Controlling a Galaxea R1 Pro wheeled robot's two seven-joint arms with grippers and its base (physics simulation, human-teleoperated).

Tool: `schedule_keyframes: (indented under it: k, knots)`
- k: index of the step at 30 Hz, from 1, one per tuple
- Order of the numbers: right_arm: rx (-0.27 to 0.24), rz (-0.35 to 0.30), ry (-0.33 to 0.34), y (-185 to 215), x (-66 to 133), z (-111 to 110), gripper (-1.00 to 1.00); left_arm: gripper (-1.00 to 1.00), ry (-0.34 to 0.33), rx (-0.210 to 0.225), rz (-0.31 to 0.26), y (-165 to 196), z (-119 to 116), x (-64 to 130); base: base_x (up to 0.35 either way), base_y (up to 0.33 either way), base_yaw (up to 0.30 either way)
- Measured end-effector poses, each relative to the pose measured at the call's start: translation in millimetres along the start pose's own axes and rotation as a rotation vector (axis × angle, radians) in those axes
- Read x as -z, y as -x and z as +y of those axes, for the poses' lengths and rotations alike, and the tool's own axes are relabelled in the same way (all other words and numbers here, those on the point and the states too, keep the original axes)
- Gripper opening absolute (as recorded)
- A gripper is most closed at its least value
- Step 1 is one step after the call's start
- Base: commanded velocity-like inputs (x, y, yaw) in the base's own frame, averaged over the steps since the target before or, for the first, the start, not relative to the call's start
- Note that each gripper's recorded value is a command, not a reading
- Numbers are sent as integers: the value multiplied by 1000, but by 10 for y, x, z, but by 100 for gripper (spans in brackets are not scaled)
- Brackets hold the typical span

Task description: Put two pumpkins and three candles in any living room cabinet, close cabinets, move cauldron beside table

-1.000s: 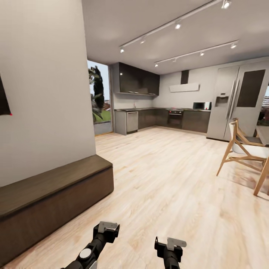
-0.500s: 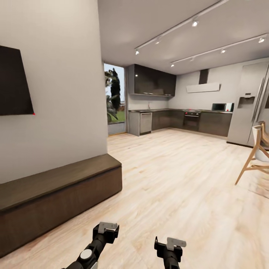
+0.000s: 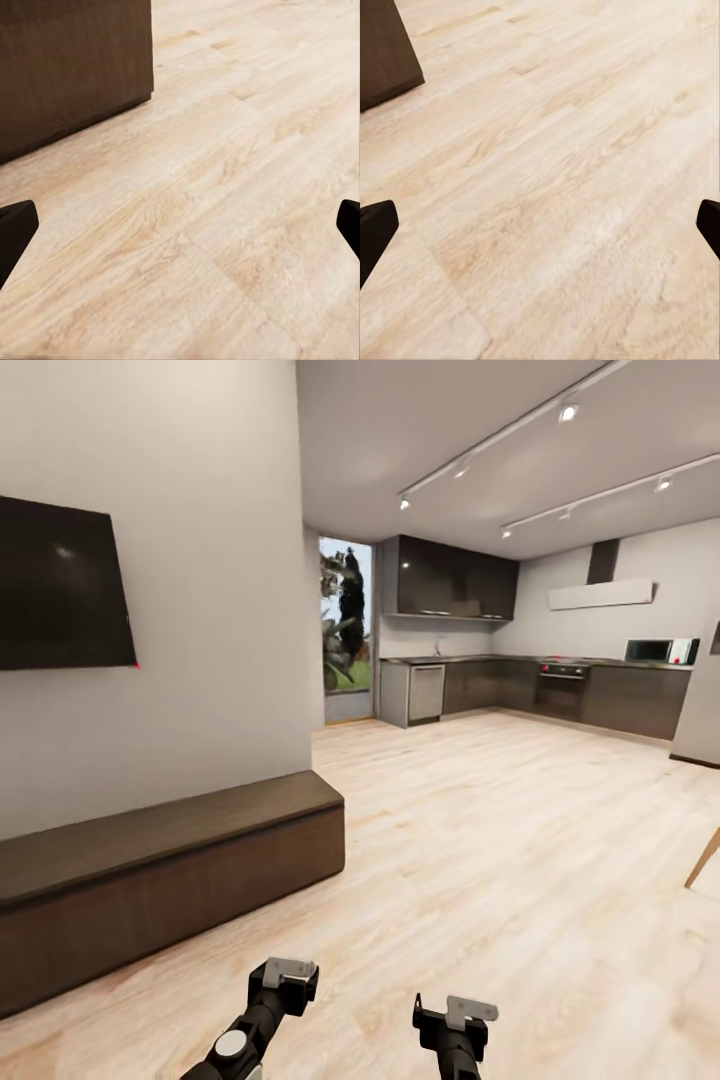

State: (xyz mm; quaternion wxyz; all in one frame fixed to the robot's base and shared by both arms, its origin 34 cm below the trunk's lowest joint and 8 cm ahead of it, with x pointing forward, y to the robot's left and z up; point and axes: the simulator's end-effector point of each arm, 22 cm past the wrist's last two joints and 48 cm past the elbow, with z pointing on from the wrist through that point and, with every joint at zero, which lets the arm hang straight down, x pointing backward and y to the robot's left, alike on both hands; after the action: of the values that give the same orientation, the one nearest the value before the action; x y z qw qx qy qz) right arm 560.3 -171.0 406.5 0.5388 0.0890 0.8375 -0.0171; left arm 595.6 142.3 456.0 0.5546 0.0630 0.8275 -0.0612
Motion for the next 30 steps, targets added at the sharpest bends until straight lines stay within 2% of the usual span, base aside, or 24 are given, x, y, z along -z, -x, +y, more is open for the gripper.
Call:
schedule_keyframes:
  k: [30]
  knots:
    - [-1,-20,3,96,16,8,100,100,4,-4,-19,94,8,24,0,-284,277]
